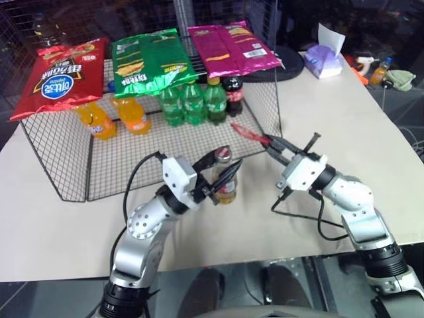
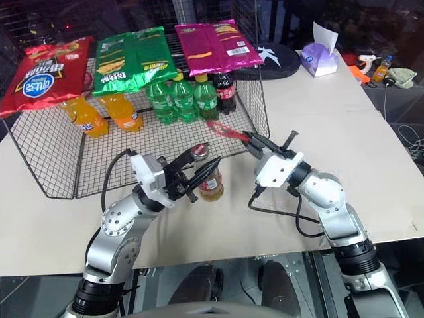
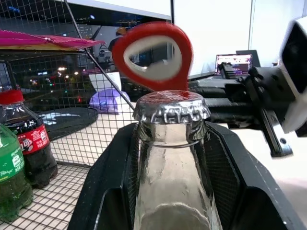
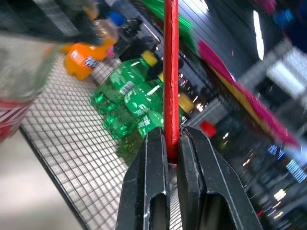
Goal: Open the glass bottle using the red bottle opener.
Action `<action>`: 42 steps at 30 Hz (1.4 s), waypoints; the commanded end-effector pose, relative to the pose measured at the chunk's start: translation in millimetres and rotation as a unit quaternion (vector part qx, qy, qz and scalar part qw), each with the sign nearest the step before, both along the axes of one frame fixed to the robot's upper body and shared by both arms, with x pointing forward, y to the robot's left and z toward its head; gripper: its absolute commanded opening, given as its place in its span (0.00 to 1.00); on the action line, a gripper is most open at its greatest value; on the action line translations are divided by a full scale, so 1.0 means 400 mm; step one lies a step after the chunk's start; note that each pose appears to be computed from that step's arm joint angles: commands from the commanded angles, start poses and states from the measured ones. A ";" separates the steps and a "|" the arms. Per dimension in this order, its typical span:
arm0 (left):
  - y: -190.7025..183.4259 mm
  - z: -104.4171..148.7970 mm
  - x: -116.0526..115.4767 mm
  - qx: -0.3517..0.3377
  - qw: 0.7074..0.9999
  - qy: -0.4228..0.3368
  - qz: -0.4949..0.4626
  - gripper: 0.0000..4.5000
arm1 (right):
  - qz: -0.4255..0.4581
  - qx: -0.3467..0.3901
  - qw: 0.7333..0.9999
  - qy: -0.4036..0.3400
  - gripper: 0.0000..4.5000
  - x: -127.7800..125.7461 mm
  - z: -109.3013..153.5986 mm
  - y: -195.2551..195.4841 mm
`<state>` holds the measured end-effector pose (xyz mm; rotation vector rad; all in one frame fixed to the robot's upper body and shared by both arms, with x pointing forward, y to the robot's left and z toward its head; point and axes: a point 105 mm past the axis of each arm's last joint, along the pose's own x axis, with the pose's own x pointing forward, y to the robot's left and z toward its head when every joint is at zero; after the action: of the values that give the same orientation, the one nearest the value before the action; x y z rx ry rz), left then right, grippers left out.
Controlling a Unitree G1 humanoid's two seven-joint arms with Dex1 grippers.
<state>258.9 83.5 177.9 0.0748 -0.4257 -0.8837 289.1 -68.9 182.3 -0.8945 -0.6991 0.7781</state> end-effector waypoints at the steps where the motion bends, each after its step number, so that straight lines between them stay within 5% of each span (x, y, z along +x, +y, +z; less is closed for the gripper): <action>1: -0.005 0.008 -0.005 0.004 1.000 -0.005 -0.006 0.33 | 0.018 -0.022 0.997 -0.067 0.00 -0.021 0.009 0.028; 31: -0.016 0.007 0.012 -0.006 1.000 0.004 -0.006 0.33 | 0.086 -0.049 0.988 -0.120 0.00 -0.034 -0.120 0.110; 42: -0.019 0.002 0.014 -0.003 1.000 0.005 -0.007 0.33 | 0.053 -0.094 0.979 -0.175 0.00 0.016 -0.080 0.057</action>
<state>266.6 82.7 176.0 0.0541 -0.4048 -0.8727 300.1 -51.7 166.3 -1.1227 -1.0162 0.7109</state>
